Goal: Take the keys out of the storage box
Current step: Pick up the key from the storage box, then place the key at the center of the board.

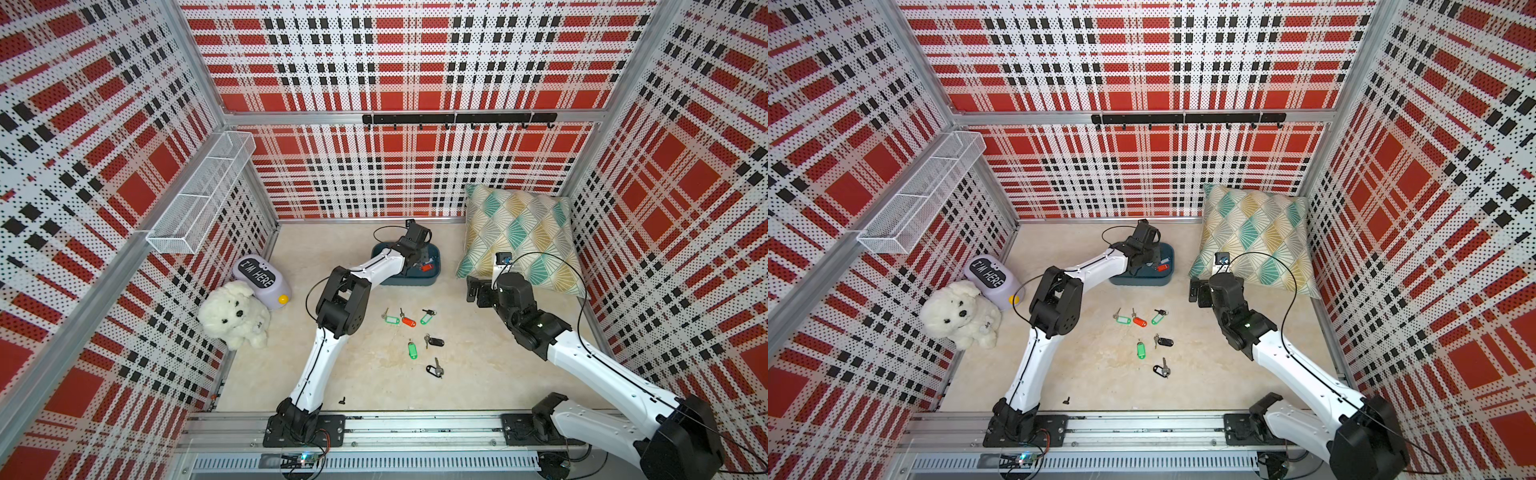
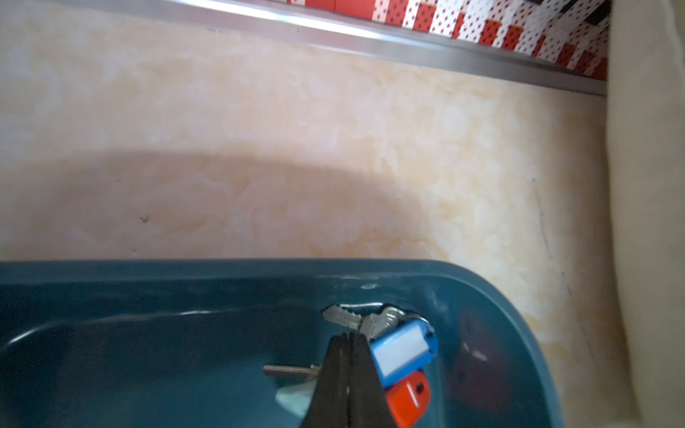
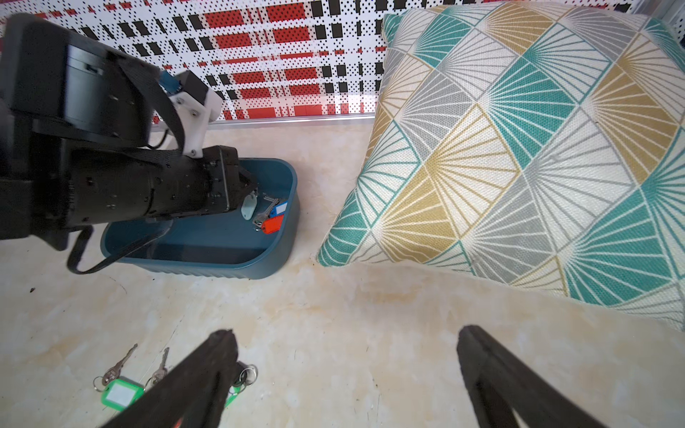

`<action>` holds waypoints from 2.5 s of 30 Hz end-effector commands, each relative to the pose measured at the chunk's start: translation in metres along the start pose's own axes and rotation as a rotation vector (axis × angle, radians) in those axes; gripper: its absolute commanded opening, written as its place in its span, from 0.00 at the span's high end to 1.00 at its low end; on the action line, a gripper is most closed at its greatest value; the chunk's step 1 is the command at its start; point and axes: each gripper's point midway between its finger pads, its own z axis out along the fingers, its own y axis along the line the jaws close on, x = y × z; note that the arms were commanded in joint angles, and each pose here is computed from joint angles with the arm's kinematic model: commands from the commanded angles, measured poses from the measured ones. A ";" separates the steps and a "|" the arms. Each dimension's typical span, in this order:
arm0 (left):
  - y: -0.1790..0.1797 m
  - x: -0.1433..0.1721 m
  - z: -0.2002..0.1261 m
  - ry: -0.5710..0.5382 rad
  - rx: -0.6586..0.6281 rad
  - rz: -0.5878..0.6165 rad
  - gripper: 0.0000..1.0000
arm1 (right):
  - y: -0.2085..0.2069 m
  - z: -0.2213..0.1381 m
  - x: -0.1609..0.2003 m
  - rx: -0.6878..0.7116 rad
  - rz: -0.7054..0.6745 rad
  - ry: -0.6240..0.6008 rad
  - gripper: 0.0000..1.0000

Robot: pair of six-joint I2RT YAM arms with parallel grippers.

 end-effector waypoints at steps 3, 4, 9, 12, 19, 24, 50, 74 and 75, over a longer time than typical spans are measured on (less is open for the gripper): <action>-0.021 -0.047 -0.068 -0.152 0.063 -0.009 1.00 | -0.004 -0.005 -0.004 0.000 0.024 -0.026 0.00; -0.020 -0.049 -0.079 -0.165 0.072 -0.017 1.00 | -0.004 -0.005 -0.004 -0.004 0.027 -0.027 0.00; -0.012 -0.046 -0.141 -0.247 0.117 -0.057 1.00 | -0.001 -0.008 -0.005 -0.024 0.036 -0.029 0.00; -0.001 -0.032 -0.182 -0.281 0.114 -0.068 1.00 | 0.001 -0.009 -0.005 -0.041 0.041 -0.027 0.00; 0.027 0.046 -0.240 -0.245 0.086 -0.087 1.00 | 0.009 -0.007 -0.003 -0.079 0.045 -0.007 0.00; 0.038 0.100 -0.255 -0.175 0.134 -0.078 1.00 | 0.011 -0.005 -0.001 -0.085 0.041 0.003 0.00; 0.074 0.250 -0.235 0.098 0.187 -0.097 1.00 | 0.007 -0.004 0.000 -0.060 0.036 0.003 0.00; 0.119 0.095 -0.249 -0.228 0.116 -0.254 0.19 | 0.043 0.013 0.018 -0.210 -0.072 0.095 0.00; 0.121 0.079 -0.246 -0.253 0.114 -0.266 0.16 | 0.049 0.014 0.018 -0.239 -0.078 0.097 0.00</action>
